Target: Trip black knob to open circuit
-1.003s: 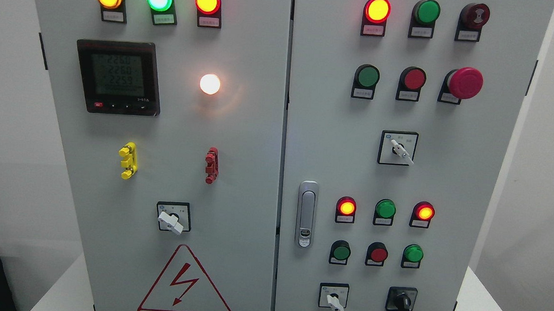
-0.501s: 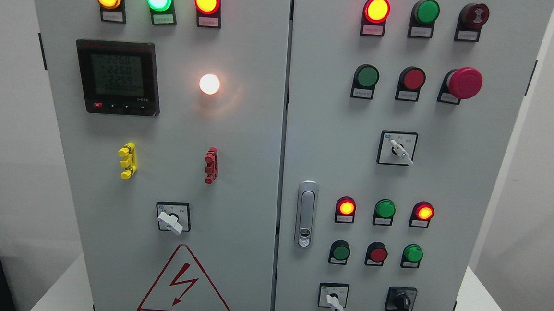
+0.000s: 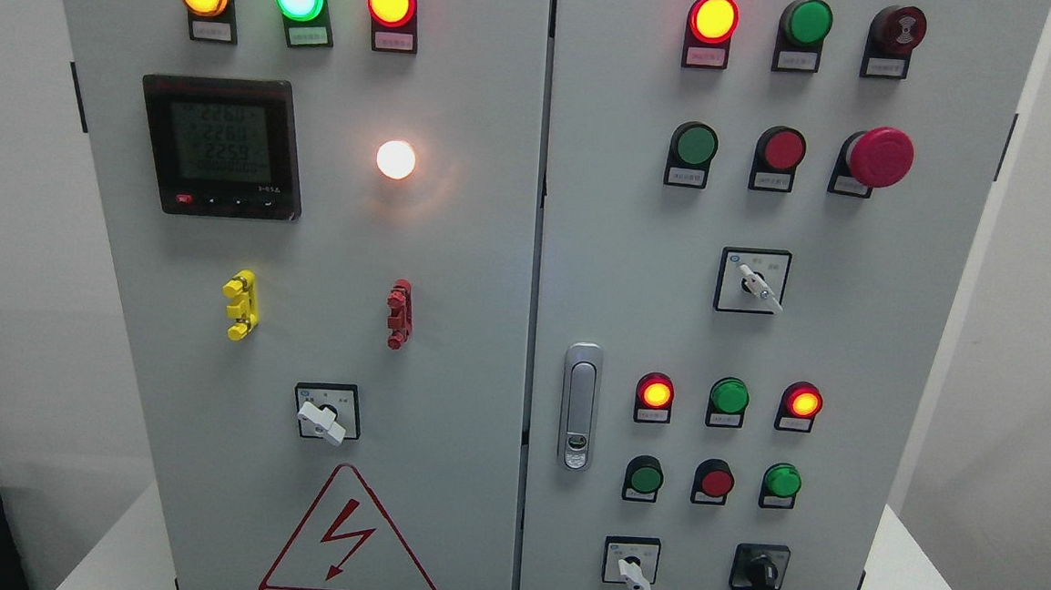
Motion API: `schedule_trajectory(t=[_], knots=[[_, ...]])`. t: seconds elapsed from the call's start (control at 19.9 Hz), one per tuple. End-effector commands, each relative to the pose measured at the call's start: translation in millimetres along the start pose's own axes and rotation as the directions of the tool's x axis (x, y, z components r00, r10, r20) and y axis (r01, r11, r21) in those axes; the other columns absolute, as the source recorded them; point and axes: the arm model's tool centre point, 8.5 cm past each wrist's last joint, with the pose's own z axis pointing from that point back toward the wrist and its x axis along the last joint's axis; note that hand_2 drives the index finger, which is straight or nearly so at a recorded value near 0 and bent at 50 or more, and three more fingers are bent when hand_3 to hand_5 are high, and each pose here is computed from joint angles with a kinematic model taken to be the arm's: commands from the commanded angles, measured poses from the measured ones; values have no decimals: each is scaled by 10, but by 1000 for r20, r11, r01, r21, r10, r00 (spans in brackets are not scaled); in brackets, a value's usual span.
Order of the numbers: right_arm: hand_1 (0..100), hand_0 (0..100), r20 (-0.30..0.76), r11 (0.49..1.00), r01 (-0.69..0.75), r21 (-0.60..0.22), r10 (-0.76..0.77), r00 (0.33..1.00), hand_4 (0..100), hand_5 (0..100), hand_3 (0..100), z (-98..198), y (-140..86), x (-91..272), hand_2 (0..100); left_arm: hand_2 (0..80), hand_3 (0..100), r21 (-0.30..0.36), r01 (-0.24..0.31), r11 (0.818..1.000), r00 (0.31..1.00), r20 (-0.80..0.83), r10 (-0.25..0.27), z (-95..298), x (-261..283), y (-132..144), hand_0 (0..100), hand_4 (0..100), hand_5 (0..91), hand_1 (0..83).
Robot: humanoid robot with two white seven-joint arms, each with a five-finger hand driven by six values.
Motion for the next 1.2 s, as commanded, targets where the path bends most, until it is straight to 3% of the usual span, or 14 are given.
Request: schedule_trajectory(t=[0.0,1.15], knots=[[865,793,50,999,19,50,-22,998,961,867,1000,-57,169,142,0,0,0,0,-3,1000,1000,-2,3,0,-2,-5,120,0,0,389],[864,795,64,998,25,65,-29,998,960,865,1000,-102,229,180,0,0,0,0,-3,1000,1000,-2,3,0,-2,-5,120,0,0,389]])
